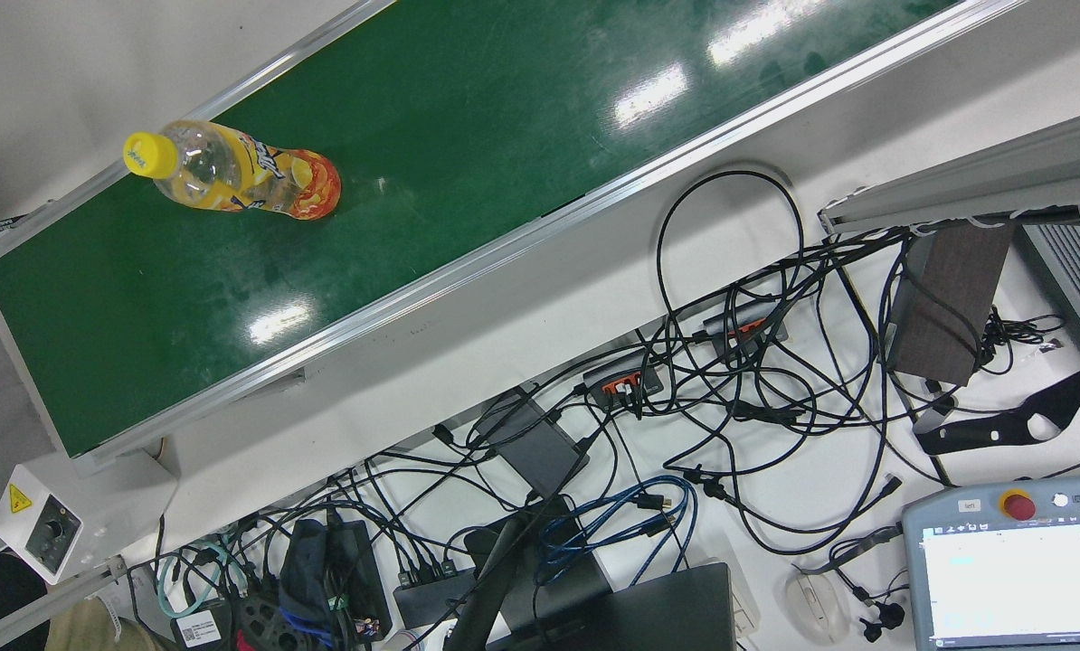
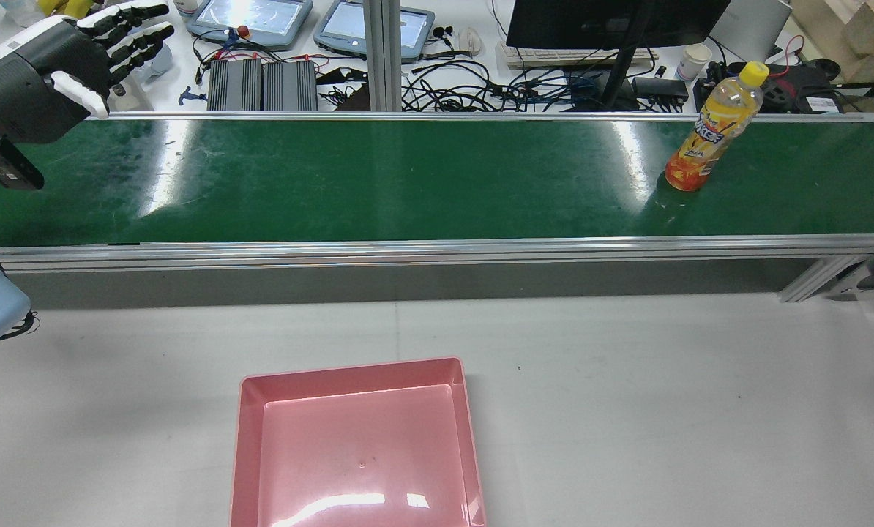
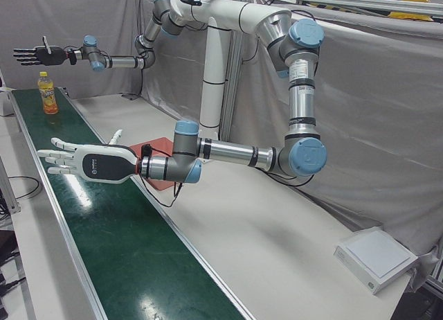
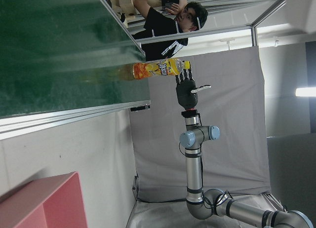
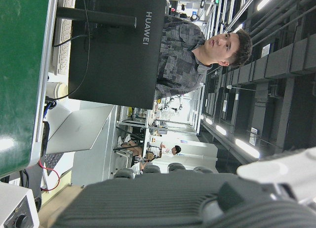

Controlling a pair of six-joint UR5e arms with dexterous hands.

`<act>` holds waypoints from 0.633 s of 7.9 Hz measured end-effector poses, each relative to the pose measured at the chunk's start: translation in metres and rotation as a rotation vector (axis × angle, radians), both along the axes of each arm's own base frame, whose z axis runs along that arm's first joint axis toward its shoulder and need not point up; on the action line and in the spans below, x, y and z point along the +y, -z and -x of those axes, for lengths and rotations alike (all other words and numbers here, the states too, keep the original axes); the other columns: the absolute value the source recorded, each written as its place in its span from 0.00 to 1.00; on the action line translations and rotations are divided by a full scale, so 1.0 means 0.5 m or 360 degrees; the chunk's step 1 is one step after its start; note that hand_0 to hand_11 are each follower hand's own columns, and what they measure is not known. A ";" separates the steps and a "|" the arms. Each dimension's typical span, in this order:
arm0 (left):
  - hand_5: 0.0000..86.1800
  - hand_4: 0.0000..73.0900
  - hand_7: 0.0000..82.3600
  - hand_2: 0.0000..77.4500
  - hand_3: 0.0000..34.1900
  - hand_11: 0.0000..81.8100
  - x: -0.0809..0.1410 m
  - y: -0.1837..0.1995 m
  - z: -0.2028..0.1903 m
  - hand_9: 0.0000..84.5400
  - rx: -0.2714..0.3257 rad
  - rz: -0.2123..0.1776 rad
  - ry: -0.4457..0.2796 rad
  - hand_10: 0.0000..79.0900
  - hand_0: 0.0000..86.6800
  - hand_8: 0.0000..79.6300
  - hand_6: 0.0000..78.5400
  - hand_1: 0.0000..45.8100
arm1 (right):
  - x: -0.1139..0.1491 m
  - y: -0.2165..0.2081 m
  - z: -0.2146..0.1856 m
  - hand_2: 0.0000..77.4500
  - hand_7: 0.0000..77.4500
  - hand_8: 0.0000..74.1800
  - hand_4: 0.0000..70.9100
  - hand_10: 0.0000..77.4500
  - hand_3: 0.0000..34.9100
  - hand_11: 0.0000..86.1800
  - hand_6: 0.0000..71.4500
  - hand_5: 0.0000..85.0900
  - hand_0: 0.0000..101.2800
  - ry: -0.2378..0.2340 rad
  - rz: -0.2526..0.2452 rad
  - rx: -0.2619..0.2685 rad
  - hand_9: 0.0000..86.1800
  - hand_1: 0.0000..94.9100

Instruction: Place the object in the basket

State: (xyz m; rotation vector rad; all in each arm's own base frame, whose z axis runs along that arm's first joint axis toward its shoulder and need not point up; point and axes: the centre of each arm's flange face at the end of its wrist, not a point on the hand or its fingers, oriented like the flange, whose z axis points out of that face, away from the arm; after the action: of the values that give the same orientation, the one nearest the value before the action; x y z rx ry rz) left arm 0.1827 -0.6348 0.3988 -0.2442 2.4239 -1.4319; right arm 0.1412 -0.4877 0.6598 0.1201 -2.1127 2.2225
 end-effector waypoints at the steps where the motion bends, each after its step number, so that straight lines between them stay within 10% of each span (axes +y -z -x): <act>1: 0.22 0.18 0.02 0.01 0.01 0.05 0.001 0.000 -0.001 0.12 -0.0001 0.0002 -0.0002 0.02 0.69 0.10 0.01 0.06 | 0.000 0.000 0.000 0.01 0.01 0.00 0.00 0.00 0.00 0.00 0.00 0.00 0.00 0.0000 0.0001 0.0001 0.00 0.00; 5: 0.22 0.18 0.02 0.01 0.01 0.06 0.002 -0.007 -0.015 0.12 -0.0011 0.0013 -0.0014 0.02 0.70 0.10 0.01 0.06 | 0.000 -0.001 0.001 0.01 0.01 0.00 0.00 0.00 0.00 0.00 0.00 0.00 0.00 0.0002 0.0002 0.0000 0.00 0.00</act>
State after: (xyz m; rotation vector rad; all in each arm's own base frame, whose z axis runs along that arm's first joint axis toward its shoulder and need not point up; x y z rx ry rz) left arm 0.1901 -0.6337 0.4023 -0.2511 2.4088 -1.4370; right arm 0.1406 -0.4876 0.6606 0.1189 -2.1105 2.2232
